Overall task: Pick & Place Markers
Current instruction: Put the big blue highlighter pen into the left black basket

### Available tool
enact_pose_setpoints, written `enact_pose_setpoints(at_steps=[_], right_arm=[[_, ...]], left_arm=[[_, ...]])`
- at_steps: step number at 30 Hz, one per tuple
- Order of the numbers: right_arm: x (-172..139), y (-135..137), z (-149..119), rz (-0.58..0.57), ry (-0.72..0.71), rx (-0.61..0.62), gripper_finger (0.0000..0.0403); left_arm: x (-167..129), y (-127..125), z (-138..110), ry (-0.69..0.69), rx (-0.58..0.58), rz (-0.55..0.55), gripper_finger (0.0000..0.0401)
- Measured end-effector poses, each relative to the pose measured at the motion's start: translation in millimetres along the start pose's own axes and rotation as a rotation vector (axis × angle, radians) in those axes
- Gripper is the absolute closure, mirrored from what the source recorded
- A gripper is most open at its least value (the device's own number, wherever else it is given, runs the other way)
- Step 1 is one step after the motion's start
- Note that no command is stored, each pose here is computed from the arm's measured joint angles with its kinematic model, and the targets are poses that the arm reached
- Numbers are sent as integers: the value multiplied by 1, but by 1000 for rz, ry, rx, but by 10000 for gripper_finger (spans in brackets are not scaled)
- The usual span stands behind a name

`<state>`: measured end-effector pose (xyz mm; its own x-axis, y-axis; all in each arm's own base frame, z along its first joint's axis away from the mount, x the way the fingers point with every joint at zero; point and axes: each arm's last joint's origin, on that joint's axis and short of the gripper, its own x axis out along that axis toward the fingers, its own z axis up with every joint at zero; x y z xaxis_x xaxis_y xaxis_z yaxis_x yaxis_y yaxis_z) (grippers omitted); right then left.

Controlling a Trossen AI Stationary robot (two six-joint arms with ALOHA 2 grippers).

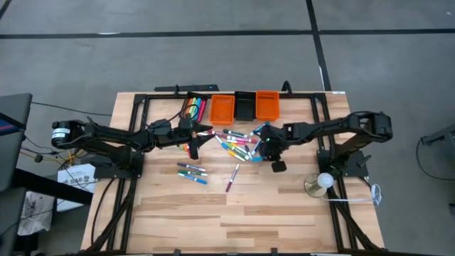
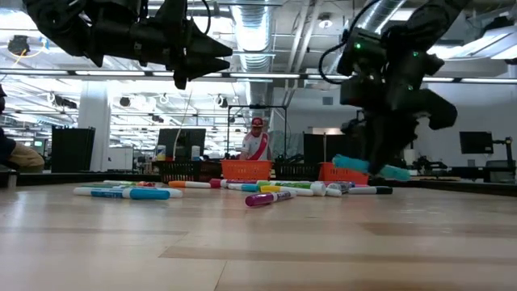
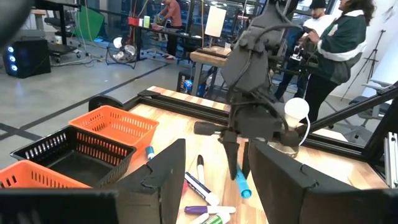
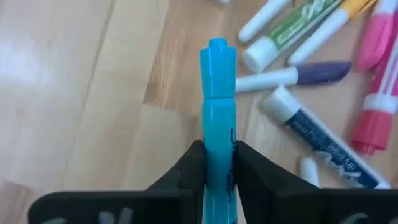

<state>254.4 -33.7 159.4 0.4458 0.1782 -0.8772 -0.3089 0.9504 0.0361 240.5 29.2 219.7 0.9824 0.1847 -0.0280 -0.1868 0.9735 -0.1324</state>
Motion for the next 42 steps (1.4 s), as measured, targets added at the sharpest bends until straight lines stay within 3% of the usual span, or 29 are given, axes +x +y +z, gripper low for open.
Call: enact_pose_setpoints(at_steps=[8, 15, 22, 29, 35, 42], right_arm=[[-21, 11, 44, -16, -304, -145, 337], [-46, 23, 95, -96, -751, -215, 337], [-73, 38, 122, -100, -1150, -242, 337], [-59, 41, 131, -107, -1246, -278, 337], [-39, 29, 133, -138, -1279, -271, 337], [-23, 10, 148, -159, -1259, -243, 337]], left_arm=[[0, 0, -1, 10, -2, 1, 228], [-1, -7, -2, 13, 50, -33, 228], [-2, -18, -1, -5, 128, -167, 228], [-3, -25, 3, -52, 137, -222, 228], [-4, -29, 3, -58, 152, -241, 228], [-6, -38, 2, -65, 218, -344, 228]])
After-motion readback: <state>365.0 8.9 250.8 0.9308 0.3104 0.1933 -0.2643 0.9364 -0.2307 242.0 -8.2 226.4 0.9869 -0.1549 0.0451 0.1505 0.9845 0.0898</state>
